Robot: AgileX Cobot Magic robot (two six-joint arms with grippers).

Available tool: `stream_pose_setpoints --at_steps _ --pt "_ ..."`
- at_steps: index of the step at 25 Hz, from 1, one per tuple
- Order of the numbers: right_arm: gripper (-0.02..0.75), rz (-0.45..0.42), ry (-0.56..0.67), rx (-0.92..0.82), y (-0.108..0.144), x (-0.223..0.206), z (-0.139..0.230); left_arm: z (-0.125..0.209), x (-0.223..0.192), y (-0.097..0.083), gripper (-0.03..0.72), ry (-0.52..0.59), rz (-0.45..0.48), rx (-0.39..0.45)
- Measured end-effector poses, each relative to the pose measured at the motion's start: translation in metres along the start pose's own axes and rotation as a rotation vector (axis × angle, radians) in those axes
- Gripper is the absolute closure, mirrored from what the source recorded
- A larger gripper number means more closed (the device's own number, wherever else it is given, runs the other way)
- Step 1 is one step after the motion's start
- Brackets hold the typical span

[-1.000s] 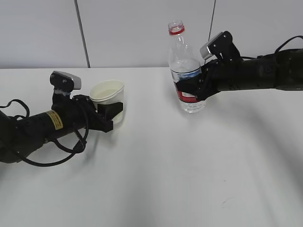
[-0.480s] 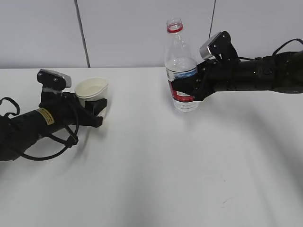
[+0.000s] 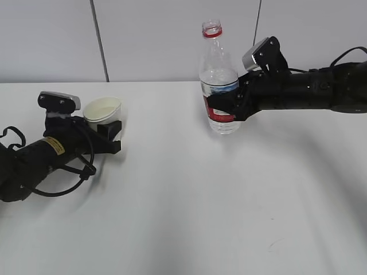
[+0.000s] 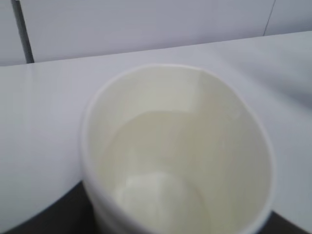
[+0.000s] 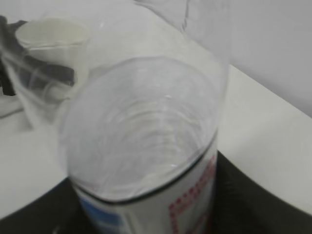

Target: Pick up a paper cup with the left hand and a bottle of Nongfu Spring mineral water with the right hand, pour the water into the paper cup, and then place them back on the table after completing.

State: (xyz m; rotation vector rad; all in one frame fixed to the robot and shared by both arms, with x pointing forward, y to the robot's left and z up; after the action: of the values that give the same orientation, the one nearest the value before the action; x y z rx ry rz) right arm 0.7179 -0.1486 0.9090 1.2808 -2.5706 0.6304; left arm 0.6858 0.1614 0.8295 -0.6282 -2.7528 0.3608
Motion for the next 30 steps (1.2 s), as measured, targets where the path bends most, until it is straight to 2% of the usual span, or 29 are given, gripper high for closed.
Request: stream_pose_setpoints --at_steps 21,24,30 --pt "0.328 0.014 -0.014 -0.002 -0.002 0.000 -0.003 0.008 -0.002 0.007 0.322 -0.045 -0.009 0.016" --pt "0.328 0.013 -0.015 -0.002 -0.002 0.000 -0.003 0.008 -0.002 0.007 0.299 -0.045 -0.009 0.016" --pt "0.328 0.014 -0.015 -0.003 -0.003 0.000 -0.002 0.011 -0.002 0.007 0.206 -0.041 -0.010 0.017"
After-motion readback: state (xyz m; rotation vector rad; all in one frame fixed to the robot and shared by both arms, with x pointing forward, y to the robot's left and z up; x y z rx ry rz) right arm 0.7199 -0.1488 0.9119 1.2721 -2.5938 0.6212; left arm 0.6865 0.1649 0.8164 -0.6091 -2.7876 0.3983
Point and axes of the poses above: a point on each arm's last joint axis where the gripper is mounted, x pointing back along that axis away from the gripper, y along the wrist's bending axis when the last joint is at zero, z = x × y, the point moved 9 cm from there along -x, pointing out along that axis toward the gripper, and after that the axes turned 11 degrees about x, right-handed, at the moved point
